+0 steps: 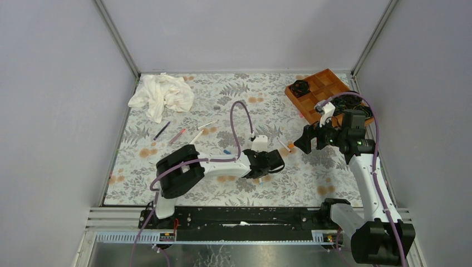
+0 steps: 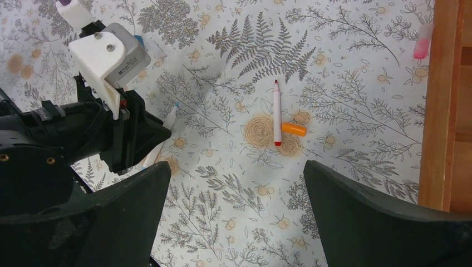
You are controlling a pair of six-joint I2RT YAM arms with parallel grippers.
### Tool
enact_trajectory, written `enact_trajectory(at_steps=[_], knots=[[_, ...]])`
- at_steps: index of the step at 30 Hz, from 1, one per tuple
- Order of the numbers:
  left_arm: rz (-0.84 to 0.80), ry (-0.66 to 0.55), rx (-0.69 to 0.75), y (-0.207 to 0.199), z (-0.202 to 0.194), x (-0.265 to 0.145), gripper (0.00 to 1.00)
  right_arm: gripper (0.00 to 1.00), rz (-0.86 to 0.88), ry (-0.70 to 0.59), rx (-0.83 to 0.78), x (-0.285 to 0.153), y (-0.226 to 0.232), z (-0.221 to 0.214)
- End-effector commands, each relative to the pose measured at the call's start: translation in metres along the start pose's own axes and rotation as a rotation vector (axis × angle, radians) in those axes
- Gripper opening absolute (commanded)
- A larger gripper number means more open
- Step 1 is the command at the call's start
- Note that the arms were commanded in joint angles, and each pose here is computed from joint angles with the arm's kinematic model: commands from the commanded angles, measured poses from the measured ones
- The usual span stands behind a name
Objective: Insert the pens into the pen caps
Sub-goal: Pick up the pen from the center of the board.
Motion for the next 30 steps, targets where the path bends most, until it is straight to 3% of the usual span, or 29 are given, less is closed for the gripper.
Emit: enact_trajectory(at_steps=[1,11,19,30], knots=[[0.134,0.039,0.098,0.013,-0.017,0.009,0.32,1.00,0.012,-0.033,-0.036,-0.005,0.004,0.008],[0.167,0.071,0.113,0.018,-0.031,0.016,0.32,1.00,0.023,-0.040,-0.038,-0.005,0.006,0.009],[0.063,0.006,0.033,0.003,-0.010,0.006,0.04,1.00,0.069,-0.028,-0.019,-0.002,0.009,0.005],[-0.167,-0.161,-0.174,0.001,0.047,-0.028,0.00,0.99,0.331,0.019,0.137,0.023,0.021,-0.017]])
Point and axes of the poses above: each gripper's point midway between its finger pads, its own x axis out along the fingers, its own y axis along the line the jaws close on, z = x × y, the point moved 7 cm from there along -x, back along the fingers, and after that the axes turned 4 degrees about x, right-handed, at the moved point
